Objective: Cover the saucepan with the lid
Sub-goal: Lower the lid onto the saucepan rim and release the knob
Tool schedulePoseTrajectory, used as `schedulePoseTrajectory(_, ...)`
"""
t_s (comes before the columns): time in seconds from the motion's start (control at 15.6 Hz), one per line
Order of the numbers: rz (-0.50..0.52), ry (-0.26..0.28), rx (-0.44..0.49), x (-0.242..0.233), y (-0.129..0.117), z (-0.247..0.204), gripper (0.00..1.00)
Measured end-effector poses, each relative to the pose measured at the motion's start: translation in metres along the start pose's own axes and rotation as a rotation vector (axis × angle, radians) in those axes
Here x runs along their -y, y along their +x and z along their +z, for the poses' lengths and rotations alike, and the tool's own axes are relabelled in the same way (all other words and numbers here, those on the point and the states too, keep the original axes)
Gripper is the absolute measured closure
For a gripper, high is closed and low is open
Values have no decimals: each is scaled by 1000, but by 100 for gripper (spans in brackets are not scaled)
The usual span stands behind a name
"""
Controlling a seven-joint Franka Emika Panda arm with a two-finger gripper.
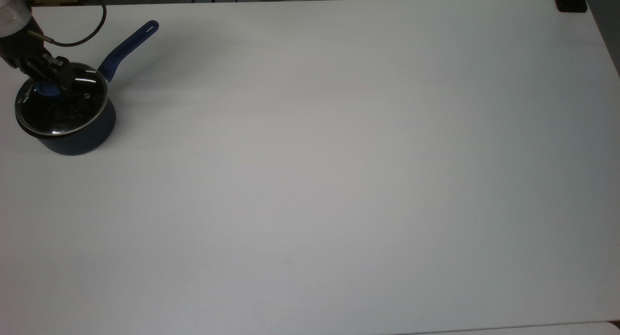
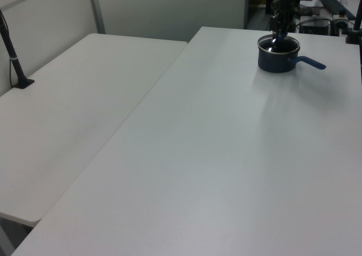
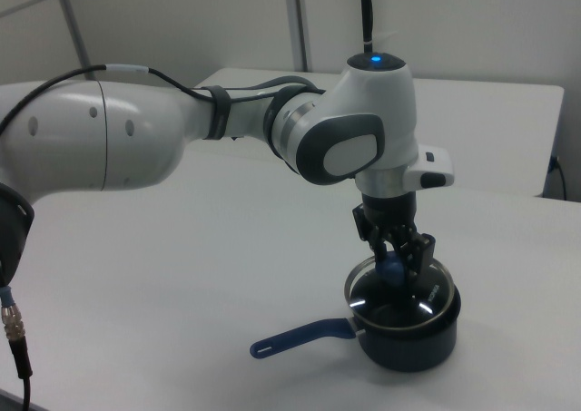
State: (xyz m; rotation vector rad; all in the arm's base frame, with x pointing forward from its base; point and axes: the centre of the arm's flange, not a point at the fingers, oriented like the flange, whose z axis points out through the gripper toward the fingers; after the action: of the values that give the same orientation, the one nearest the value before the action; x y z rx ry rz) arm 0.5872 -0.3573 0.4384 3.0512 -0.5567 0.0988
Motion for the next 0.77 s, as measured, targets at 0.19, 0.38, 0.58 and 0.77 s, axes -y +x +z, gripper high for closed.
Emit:
schedulePoseTrajectory(0.19, 6, -4, -11, -4, 1, 2, 40)
schedulePoseTrajectory(0.38, 8, -4, -7, -6, 1, 6, 38)
schedulePoseTrajectory(0.58, 8, -5, -8, -6, 2, 6, 14)
schedulePoseTrajectory(0.77, -6, -2, -20, 4, 5, -1, 0)
